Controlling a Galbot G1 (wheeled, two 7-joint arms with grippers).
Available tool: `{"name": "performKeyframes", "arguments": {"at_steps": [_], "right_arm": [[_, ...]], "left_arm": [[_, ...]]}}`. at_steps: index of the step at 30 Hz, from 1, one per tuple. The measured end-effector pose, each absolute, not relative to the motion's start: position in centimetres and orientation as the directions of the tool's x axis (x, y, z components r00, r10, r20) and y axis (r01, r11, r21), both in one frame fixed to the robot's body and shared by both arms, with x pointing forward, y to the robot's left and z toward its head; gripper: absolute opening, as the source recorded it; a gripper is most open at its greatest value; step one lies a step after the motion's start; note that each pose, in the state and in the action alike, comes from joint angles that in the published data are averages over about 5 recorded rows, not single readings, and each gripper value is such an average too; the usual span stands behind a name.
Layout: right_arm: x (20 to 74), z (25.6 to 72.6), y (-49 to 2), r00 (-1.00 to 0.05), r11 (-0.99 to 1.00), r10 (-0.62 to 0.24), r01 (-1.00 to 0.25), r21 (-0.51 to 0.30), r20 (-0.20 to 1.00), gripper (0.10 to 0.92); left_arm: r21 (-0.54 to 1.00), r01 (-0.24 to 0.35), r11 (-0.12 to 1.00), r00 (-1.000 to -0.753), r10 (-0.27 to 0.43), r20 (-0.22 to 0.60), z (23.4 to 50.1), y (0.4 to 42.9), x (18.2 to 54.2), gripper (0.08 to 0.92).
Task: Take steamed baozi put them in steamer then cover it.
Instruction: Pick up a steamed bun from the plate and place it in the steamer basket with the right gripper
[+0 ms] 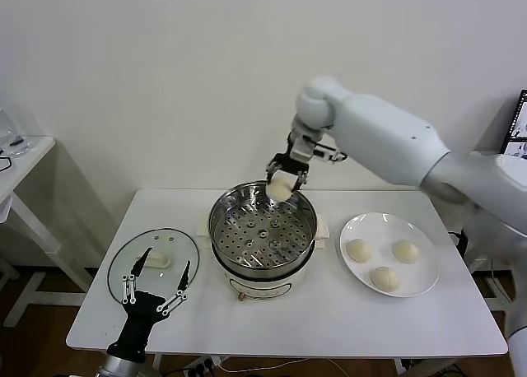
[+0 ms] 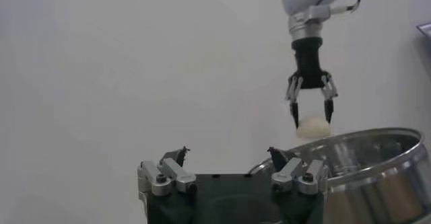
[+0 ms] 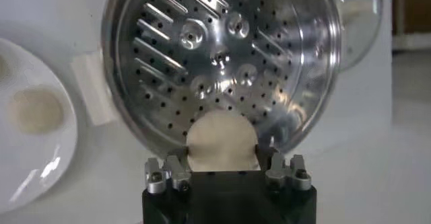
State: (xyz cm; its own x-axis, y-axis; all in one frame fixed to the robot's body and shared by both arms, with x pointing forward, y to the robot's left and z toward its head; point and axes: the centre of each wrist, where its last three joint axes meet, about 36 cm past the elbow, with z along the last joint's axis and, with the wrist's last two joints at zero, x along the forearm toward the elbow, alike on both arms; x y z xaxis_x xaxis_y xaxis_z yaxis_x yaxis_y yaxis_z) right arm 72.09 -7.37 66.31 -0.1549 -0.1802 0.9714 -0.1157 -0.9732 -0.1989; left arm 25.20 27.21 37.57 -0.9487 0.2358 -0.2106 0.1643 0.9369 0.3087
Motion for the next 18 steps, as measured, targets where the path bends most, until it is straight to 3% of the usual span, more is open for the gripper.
{"name": "performKeyframes", "arguments": {"at_steps": [14, 18], "right_arm": [[72.2, 61.9, -2.8, -0.144, -0.989, -0.132, -0.047, -0.14, 0.981, 0.698], [72.1, 61.3, -2.1, -0.144, -0.99, -0.131, -0.033, -0.137, 0.981, 0.758]], "left_arm": [[0.313, 0.152, 0.938, -0.948, 0.228, -0.221, 37.4, 27.6, 25.3, 0.823], [0.313, 0.148, 0.938, -0.949, 0.224, -0.222, 37.4, 27.7, 25.2, 0.823]]}}
